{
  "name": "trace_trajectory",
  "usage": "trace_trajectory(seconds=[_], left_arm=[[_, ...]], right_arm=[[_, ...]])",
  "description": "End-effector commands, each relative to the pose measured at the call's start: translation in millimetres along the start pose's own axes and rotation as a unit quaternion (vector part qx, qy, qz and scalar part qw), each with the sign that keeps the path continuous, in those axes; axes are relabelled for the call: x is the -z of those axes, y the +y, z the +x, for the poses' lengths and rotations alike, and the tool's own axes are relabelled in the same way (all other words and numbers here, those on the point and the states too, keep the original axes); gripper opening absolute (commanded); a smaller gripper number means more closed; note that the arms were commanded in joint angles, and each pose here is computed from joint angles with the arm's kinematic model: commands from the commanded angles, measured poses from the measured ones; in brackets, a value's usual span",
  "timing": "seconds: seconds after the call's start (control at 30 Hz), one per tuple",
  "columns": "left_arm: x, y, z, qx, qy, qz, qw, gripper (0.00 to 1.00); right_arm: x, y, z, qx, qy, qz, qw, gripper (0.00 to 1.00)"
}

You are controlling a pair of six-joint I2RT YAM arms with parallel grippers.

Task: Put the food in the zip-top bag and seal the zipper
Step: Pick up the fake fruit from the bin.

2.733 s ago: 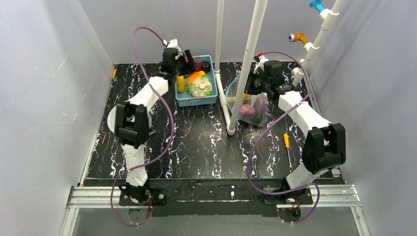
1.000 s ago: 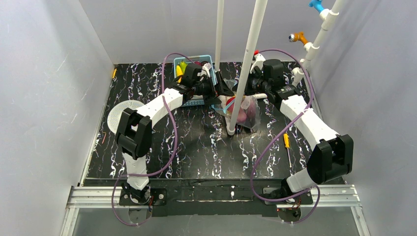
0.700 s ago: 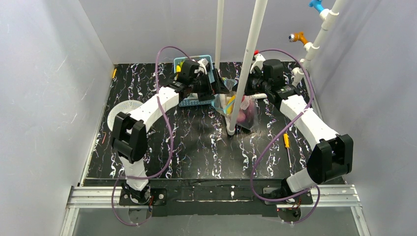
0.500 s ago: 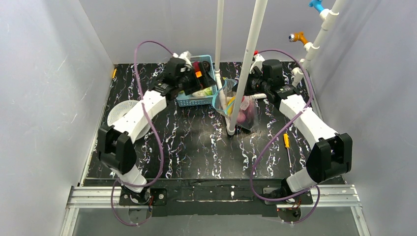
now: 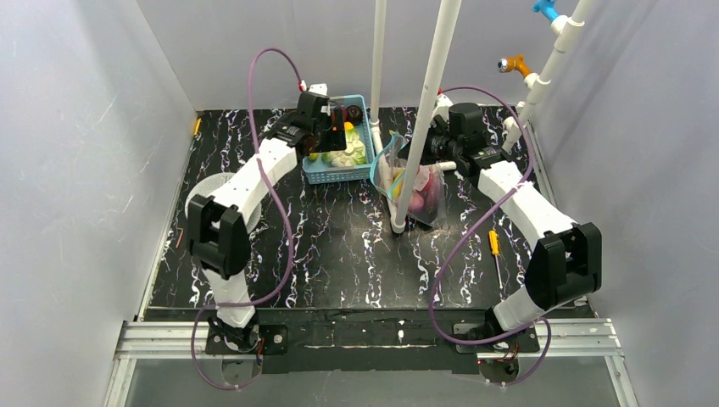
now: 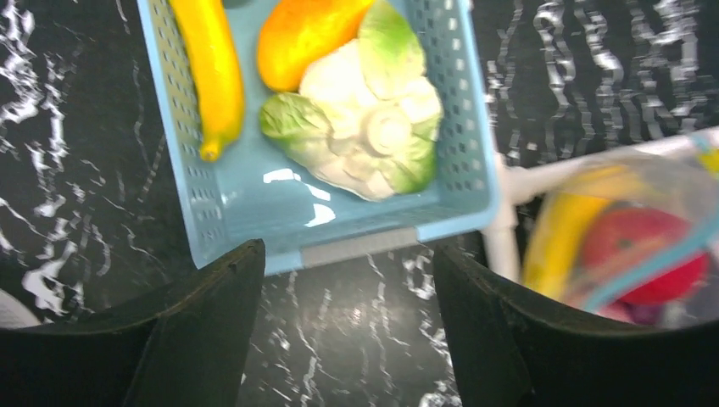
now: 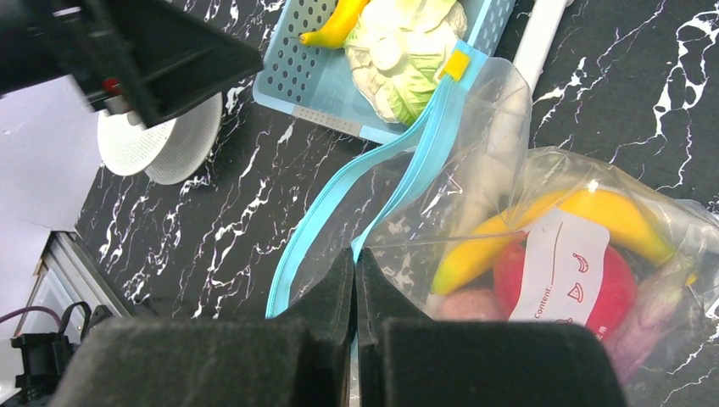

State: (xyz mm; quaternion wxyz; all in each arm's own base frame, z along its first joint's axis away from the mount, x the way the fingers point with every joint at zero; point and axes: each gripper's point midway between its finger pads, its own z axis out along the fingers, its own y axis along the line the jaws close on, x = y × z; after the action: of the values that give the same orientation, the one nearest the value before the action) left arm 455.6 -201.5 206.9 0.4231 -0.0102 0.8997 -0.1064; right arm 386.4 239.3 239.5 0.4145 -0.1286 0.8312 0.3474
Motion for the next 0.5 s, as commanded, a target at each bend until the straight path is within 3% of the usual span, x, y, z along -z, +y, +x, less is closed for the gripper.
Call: trace_trajectory(seconds=[0.0, 0.13, 0.33, 0.47], left_arm=[[-13, 27, 2, -0.107, 0.037, -0.072, 0.991, 0.65], [-34, 38, -2, -0.161, 0.058, -0.109, 0.979, 0.54], [-70, 47, 4, -0.225, 0.087, -0.136, 0.961, 0.6], [-89, 55, 10, -0.307, 0.104, -0.146, 0.935, 0.6]], right_arm=[[-3, 1, -13, 0.01, -0.019, -0.006, 1.0, 0.01], [-6, -4, -11, 0.006, -0.014, -0.002, 1.0, 0.01], [-12, -11, -8, 0.001, -0.007, -0.003, 1.0, 0.01], [-14, -15, -7, -0.001, -0.006, -0.001, 1.0, 0.01]])
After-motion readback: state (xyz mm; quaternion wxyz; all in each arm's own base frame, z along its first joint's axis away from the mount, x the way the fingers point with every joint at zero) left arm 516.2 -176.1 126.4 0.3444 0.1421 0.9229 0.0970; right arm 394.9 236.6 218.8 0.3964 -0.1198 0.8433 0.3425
